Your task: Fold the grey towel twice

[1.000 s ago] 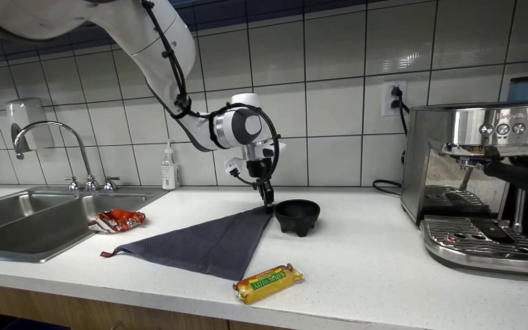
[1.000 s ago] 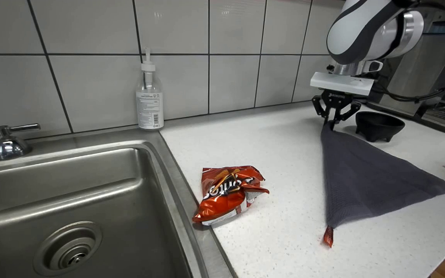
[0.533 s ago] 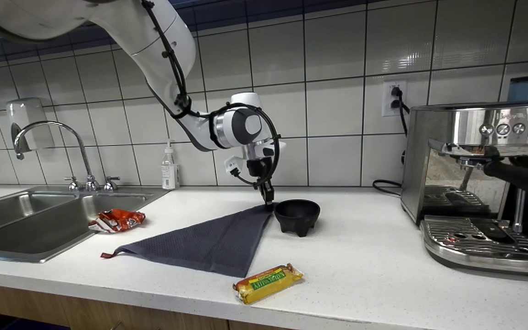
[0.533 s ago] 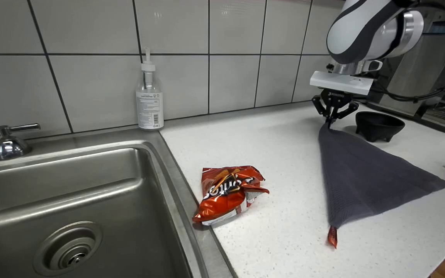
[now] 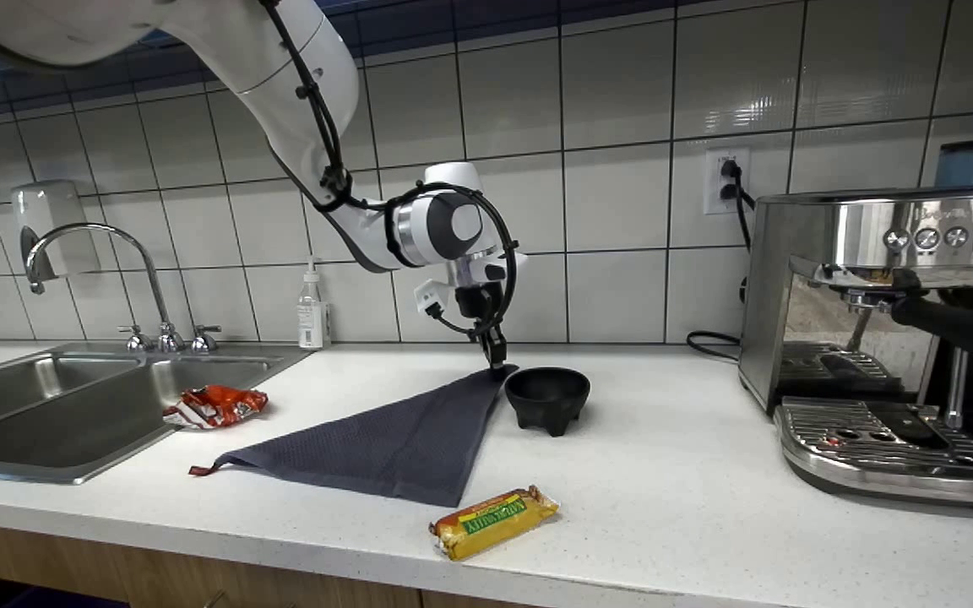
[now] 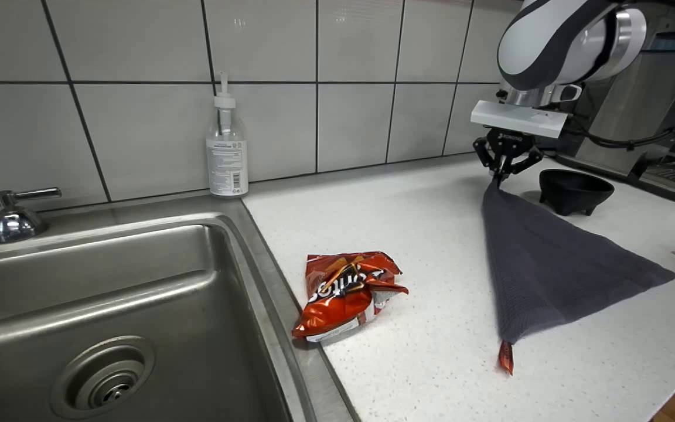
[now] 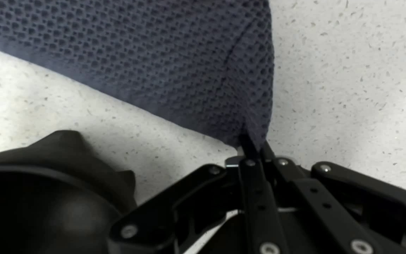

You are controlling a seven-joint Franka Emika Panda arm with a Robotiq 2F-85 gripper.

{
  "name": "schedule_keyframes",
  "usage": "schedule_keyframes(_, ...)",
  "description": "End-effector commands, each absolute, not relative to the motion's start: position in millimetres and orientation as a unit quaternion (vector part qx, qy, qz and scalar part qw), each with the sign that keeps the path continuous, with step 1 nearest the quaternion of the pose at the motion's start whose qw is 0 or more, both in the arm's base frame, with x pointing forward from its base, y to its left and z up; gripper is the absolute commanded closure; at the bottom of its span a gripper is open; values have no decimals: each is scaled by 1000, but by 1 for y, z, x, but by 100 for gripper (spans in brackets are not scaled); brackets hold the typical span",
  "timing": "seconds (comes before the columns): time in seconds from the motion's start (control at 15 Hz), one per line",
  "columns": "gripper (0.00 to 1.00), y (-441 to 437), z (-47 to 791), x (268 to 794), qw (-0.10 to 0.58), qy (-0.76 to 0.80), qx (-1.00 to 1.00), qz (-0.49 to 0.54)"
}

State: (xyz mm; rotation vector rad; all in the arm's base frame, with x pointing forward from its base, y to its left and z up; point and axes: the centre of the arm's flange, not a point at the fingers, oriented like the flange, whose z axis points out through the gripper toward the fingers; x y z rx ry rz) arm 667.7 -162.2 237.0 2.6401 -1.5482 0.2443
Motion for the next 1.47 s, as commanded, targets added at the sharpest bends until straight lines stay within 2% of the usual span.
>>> schedule_keyframes(0.0, 99, -164, 259, 654, 28, -490, 867, 82)
schedule_keyframes(1.4, 99, -143, 333, 569, -2, -469, 879, 83)
